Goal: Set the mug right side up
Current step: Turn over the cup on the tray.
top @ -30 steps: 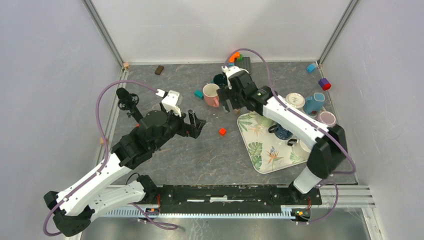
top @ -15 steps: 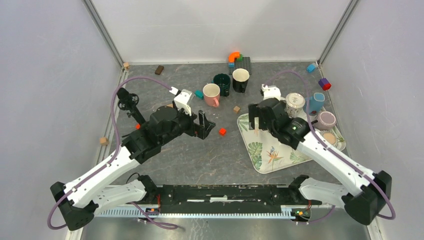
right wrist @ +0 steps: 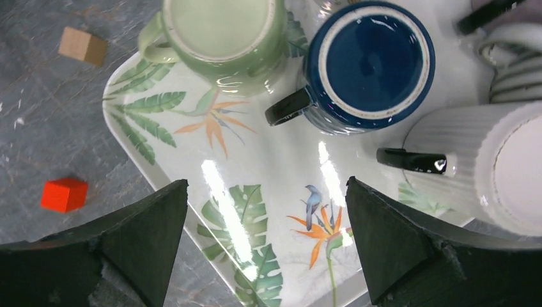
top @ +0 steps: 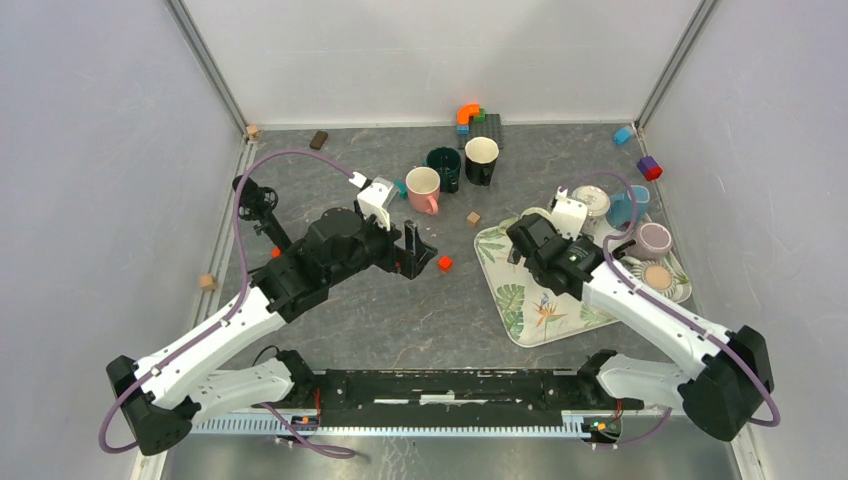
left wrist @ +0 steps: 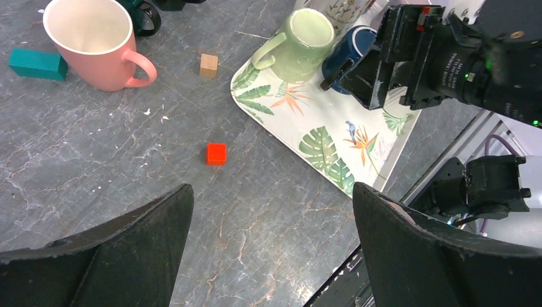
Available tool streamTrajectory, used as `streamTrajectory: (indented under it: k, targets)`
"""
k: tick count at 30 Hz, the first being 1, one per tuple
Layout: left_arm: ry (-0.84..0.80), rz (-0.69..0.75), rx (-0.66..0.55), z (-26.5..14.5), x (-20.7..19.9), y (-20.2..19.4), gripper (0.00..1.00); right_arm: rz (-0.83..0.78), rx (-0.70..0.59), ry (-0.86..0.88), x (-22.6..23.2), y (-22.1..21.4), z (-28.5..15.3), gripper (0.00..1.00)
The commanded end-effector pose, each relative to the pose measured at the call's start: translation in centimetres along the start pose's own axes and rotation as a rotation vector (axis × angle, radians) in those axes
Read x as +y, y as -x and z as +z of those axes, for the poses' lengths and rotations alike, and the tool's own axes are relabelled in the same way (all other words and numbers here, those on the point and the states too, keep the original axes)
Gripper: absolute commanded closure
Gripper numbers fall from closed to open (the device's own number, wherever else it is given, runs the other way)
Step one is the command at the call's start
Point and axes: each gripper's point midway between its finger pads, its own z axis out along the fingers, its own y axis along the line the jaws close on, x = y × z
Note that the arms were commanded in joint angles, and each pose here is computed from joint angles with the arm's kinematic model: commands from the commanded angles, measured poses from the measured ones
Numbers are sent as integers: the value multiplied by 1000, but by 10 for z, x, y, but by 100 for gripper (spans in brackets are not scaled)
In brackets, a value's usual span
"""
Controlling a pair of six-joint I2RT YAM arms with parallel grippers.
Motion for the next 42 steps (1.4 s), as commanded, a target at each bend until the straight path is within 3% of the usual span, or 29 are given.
streamTrajectory:
  k: [1,10,28,33,42]
  targets:
    - [-32,41,-48,-5,-8,19,0,290,-56,-117,-6,15,6,2]
    - [-22,61,-39,-3,-4,13,0,633,-49,-198,-31,4,42,5]
    - [-25,69,-17,0,-2,4,0,734,51,-244,-28,-12,80,12]
    - [-25,69,-14,0,-2,3,0,726,87,-261,-30,-22,87,23]
    - [-31,64,-13,-1,-3,3,0,615,155,-253,-37,-42,84,53]
